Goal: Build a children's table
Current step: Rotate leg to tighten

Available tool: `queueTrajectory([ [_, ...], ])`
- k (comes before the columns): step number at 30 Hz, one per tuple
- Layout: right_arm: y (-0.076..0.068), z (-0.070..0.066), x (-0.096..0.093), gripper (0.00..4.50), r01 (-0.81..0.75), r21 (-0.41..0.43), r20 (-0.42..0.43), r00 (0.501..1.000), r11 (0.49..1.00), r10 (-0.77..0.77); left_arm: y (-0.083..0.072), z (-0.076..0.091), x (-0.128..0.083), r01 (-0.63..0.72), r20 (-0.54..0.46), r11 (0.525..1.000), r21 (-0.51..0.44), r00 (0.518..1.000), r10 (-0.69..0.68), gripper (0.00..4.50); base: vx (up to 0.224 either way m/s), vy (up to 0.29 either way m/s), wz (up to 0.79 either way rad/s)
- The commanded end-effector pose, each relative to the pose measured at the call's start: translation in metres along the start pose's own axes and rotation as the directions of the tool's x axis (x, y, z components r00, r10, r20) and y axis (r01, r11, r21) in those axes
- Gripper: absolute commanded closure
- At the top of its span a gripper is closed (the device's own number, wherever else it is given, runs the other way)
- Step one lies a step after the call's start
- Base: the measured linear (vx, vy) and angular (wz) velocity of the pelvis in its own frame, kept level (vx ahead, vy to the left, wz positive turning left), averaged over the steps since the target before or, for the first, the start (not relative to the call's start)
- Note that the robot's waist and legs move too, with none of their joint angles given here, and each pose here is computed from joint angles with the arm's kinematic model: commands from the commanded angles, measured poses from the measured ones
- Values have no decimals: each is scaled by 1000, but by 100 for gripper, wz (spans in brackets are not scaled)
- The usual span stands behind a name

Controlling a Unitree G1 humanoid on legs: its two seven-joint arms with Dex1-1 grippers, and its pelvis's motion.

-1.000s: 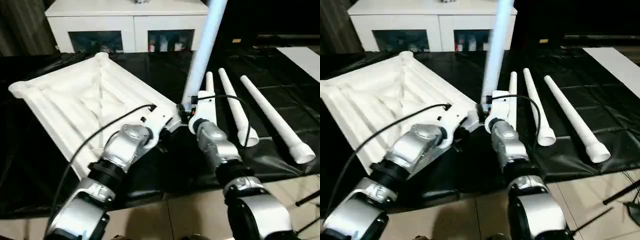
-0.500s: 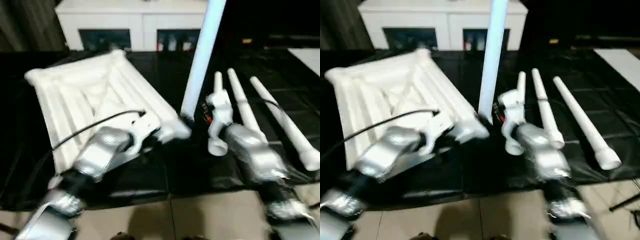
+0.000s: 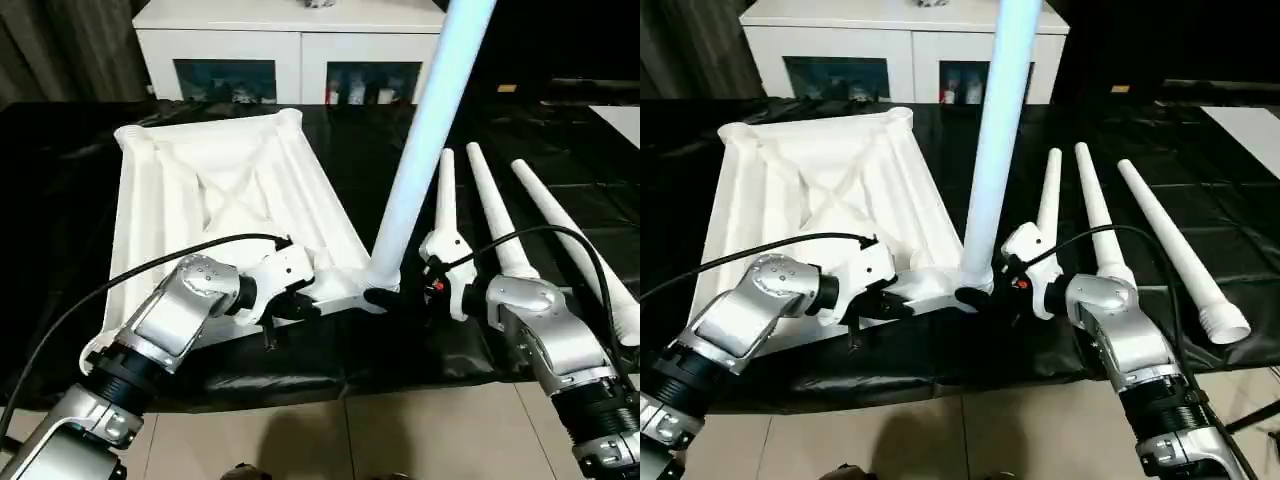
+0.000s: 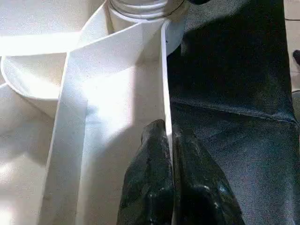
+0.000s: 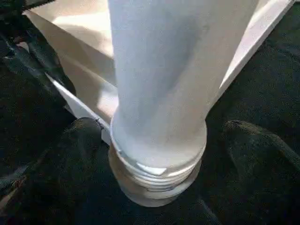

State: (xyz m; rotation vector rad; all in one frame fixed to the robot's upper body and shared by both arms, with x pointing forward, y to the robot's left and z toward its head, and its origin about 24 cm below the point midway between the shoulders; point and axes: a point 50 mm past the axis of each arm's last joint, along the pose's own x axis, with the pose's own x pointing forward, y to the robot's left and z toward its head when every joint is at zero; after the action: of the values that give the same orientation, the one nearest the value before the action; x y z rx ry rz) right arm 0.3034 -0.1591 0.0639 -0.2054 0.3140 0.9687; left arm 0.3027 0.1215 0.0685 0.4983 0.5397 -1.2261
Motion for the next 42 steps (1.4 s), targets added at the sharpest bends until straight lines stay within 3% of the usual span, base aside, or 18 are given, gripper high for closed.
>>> queueTrajectory([
  [1, -2, 5, 0, 41, -4, -24, 14, 1000, 1000, 4, -3, 24, -3, 18, 73, 994, 105, 997, -26, 450, 0, 0, 0],
  [15, -2, 8, 5, 169, -3, 4, 57, 998, 1000, 3, -6, 23, -1, 37, 70, 993, 109, 997, -44, 450, 0, 0, 0],
  [26, -1, 5, 8, 184, 0, 19, 60, 998, 1000, -1, -6, 23, -1, 39, 65, 994, 104, 997, -46, 450, 0, 0, 0],
  [30, -8, -3, 14, 184, 130, 65, 34, 991, 989, -132, 2, 23, 2, -41, 79, 998, 56, 996, 37, 450, 0, 0, 0],
  [33, -14, -8, 26, 184, 280, 155, 17, 958, 947, -286, 15, 25, 9, -176, 96, 984, -13, 980, 177, 450, 0, 0, 0],
  [34, -18, -11, 36, 184, 403, 242, -4, 910, 883, -414, 24, 28, 16, -267, 98, 959, -100, 956, 276, 450, 0, 0, 0],
  [35, -19, -13, 41, 184, 455, 268, -29, 885, 849, -465, 27, 30, 20, -306, 93, 941, -146, 942, 321, 450, 0, 0, 0],
  [42, -12, -11, 75, 185, 595, 366, -104, 790, 715, -604, 40, 43, 40, -479, 54, 833, -276, 858, 511, 450, 0, 0, 0],
])
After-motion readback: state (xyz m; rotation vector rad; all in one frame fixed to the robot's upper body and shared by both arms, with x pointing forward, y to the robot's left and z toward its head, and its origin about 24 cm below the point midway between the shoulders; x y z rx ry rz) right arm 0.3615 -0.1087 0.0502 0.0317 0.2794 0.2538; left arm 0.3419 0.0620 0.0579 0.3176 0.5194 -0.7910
